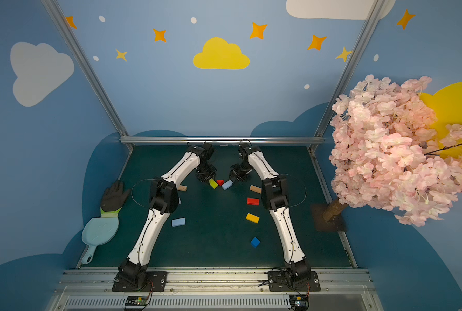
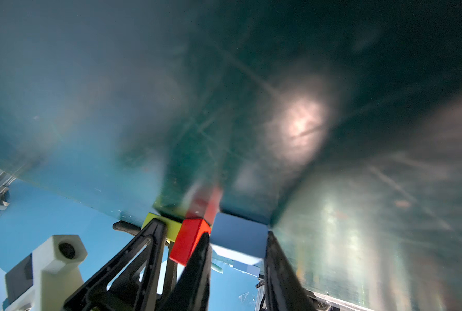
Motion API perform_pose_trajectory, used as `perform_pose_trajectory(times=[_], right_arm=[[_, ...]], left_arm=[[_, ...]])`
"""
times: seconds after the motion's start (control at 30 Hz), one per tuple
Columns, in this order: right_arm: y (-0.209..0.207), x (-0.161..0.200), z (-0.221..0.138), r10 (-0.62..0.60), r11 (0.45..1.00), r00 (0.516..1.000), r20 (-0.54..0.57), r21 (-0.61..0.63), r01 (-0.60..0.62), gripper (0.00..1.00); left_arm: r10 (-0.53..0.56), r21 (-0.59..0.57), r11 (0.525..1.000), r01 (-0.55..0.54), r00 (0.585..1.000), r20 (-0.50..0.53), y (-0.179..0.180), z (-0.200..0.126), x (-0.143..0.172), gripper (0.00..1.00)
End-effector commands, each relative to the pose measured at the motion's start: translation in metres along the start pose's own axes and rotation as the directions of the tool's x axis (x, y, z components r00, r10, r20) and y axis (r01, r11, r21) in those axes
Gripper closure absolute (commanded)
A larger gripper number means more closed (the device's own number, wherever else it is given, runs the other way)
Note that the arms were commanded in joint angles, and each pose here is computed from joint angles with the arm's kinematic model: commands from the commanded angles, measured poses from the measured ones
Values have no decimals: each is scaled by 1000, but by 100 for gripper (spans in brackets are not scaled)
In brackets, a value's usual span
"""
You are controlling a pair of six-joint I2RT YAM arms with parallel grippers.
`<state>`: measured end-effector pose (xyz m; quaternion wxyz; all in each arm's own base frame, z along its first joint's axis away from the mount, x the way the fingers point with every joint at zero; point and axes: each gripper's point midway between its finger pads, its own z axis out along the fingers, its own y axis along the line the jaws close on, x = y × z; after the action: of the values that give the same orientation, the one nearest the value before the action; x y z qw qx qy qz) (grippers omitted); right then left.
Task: Assemble a heart with building blocks
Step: Assemble the building block at the center of the board.
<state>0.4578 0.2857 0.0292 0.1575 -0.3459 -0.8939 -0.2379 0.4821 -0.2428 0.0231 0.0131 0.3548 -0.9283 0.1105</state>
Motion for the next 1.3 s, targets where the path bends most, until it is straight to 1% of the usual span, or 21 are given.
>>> perform_pose_trajectory(times=[0.0, 0.13, 0.4, 1.0, 1.27], right_arm=[[-7, -21, 11, 8, 1000, 998, 69, 24, -10, 77], [-5, -21, 10, 7, 1000, 997, 72, 18, -8, 77], [-4, -22, 8, 2, 1000, 997, 75, 14, -3, 76], [-2, -27, -1, -3, 1000, 995, 103, -3, 3, 77], [0, -28, -2, -1, 1000, 995, 103, -15, 2, 77]], left_arm=[[-9, -36, 999, 8, 1000, -28, 6, 21, 4, 85], [-8, -41, 999, 7, 1000, -26, 8, 20, 3, 85], [-15, -39, 999, 14, 999, -33, 7, 22, 4, 81], [-22, -20, 1000, 21, 999, -39, 0, 23, 9, 80], [-18, -29, 999, 16, 999, -44, 2, 26, 10, 79]])
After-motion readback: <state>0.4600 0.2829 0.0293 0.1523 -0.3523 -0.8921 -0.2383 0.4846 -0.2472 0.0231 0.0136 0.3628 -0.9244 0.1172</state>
